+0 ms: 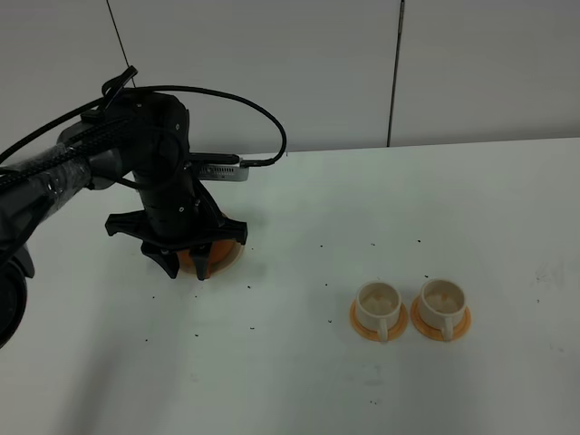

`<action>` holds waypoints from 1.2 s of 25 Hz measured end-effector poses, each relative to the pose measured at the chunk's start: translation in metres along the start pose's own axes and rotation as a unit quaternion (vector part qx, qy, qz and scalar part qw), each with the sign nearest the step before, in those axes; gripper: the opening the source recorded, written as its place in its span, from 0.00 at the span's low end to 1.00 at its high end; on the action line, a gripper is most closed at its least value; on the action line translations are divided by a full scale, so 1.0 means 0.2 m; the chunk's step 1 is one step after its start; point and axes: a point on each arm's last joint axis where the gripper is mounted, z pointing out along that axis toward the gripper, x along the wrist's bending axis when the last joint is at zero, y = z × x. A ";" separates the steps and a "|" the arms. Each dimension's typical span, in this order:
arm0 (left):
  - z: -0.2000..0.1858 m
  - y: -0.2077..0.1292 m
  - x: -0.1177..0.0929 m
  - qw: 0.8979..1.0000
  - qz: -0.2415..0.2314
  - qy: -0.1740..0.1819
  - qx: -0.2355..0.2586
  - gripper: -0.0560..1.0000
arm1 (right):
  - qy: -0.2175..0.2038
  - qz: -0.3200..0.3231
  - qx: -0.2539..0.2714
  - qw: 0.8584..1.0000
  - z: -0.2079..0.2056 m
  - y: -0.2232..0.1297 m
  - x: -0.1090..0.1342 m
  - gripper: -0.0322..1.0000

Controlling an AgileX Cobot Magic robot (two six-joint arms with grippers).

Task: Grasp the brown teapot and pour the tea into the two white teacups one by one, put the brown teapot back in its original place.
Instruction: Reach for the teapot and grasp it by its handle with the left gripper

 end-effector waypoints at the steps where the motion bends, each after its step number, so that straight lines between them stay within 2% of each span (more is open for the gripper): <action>1: 0.00 0.00 0.00 1.000 0.000 0.000 0.000 0.45 | 0.000 0.000 0.000 1.000 0.00 0.00 0.00 0.26; 13: 0.01 0.02 0.00 1.000 -0.012 0.000 -0.023 0.45 | 0.000 0.000 0.000 1.000 0.00 0.00 0.00 0.26; 20: 0.01 0.04 -0.02 0.999 -0.018 -0.020 -0.039 0.45 | 0.000 0.000 0.000 1.000 0.00 0.00 0.00 0.26; 30: 0.01 0.03 -0.02 0.999 -0.026 -0.035 -0.031 0.45 | 0.000 0.000 0.000 1.000 0.00 0.00 0.00 0.26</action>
